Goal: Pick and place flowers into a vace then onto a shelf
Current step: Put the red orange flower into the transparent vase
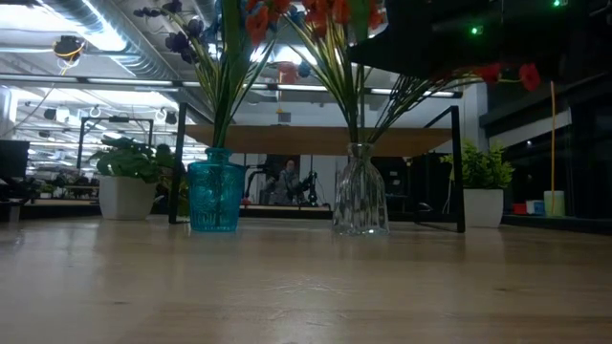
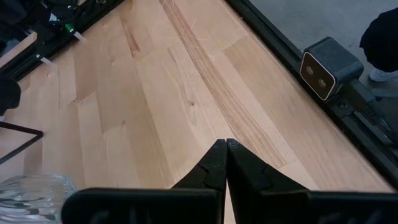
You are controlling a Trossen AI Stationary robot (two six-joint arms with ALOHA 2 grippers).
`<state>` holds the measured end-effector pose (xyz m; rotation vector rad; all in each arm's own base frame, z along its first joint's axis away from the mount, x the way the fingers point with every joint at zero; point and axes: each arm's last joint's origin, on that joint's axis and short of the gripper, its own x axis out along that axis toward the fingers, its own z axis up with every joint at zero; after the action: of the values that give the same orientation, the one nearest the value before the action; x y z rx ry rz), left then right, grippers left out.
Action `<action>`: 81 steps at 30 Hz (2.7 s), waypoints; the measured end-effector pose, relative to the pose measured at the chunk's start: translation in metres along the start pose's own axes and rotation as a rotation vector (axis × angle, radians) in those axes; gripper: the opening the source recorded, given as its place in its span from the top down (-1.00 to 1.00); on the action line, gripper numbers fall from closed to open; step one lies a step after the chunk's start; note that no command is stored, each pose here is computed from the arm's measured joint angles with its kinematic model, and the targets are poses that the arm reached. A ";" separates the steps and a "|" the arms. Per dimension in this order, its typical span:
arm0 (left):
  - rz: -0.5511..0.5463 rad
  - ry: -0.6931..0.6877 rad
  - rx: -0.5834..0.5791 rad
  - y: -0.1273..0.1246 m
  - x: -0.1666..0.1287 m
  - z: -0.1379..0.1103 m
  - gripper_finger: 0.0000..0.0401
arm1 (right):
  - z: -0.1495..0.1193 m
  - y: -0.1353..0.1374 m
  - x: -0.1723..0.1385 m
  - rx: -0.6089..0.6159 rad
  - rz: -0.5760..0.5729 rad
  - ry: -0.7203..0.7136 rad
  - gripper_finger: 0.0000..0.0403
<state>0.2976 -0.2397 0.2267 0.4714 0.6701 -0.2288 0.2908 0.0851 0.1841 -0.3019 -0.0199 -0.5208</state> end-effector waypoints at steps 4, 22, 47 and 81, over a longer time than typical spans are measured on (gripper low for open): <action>-0.001 0.000 -0.002 0.000 0.000 0.000 0.98 | -0.002 0.001 0.000 -0.009 0.005 0.011 0.53; -0.001 0.011 0.003 -0.001 0.000 -0.001 0.98 | 0.002 0.011 -0.015 -0.027 -0.041 0.046 0.52; -0.001 0.018 0.006 -0.001 0.000 -0.002 0.98 | 0.041 0.030 0.009 -0.120 -0.098 0.102 0.52; -0.018 0.025 0.000 -0.007 -0.004 -0.003 0.98 | 0.063 0.027 -0.009 0.036 0.059 0.318 0.52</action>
<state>0.2905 -0.2444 0.2243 0.4687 0.6988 -0.2401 0.3004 0.1297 0.2359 -0.1814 0.2872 -0.5048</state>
